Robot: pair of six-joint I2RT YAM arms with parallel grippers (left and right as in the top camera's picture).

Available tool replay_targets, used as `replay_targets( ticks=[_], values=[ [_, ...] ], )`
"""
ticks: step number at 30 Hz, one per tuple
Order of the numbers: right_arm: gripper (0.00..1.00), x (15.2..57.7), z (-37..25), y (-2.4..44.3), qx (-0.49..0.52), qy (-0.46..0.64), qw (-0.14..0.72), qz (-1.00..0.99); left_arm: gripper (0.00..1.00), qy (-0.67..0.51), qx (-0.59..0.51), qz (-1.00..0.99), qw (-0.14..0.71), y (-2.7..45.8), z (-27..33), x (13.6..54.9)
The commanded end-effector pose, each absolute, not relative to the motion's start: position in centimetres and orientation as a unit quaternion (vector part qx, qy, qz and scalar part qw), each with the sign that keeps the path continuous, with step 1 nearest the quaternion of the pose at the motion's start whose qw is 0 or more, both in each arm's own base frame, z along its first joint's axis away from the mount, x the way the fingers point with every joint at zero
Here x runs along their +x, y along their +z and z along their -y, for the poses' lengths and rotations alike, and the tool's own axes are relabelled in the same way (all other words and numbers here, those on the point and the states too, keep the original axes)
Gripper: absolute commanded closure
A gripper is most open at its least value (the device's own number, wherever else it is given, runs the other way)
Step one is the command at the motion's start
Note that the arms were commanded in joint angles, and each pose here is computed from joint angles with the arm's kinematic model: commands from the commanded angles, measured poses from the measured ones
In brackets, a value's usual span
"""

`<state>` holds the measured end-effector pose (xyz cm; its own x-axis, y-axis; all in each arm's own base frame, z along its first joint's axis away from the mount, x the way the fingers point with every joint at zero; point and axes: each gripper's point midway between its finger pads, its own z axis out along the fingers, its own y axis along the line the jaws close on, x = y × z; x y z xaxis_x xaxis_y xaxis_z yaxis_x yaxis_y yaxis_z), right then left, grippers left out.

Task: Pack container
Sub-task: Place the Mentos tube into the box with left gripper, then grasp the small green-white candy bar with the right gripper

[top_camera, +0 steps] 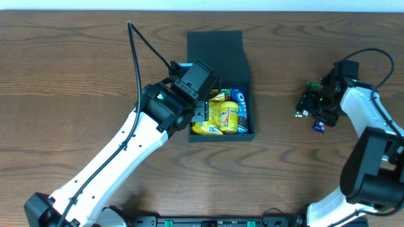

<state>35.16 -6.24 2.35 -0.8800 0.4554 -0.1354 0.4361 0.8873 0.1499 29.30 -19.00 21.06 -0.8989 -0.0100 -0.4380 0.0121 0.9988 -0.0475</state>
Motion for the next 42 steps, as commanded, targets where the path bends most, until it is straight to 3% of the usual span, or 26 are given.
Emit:
replay_targets(
  ticks=[1, 8, 20, 28, 31, 37, 42],
  values=[
    [0.26, 35.4, 5.6, 1.4, 0.231, 0.049, 0.077, -0.969, 0.21, -0.015, 0.0, -0.974, 0.227, 21.0, 18.7, 29.4],
    [0.3, 36.1, 5.0, 1.2, 0.208, -0.024, 0.093, -0.973, 0.2, -0.014, 0.0, -0.974, 0.227, 21.0, 18.7, 29.4],
    [0.35, 35.9, 4.6, -0.7, 0.212, -0.027, 0.072, -0.974, 0.2, -0.014, 0.0, -0.974, 0.227, 21.0, 18.7, 29.5],
    [0.65, 36.0, 4.4, -0.7, 0.211, -0.021, 0.073, -0.974, 0.2, -0.016, 0.0, -0.973, 0.23, 21.1, 18.7, 29.6],
    [0.69, 36.2, 3.9, -0.5, 0.21, -0.006, 0.072, -0.975, 0.2, -0.012, 0.005, -0.973, 0.229, 21.1, 18.6, 29.6],
    [0.96, 37.5, 3.2, 2.9, 0.198, 0.009, 0.071, -0.978, 0.22, -0.009, -0.005, -0.972, 0.234, 21.8, 17.2, 29.6],
    [0.98, 38.7, 1.0, 9.1, 0.165, 0.017, 0.091, -0.982, 0.21, -0.011, -0.045, -0.964, 0.262, 24.6, 13.0, 29.7]
  ],
)
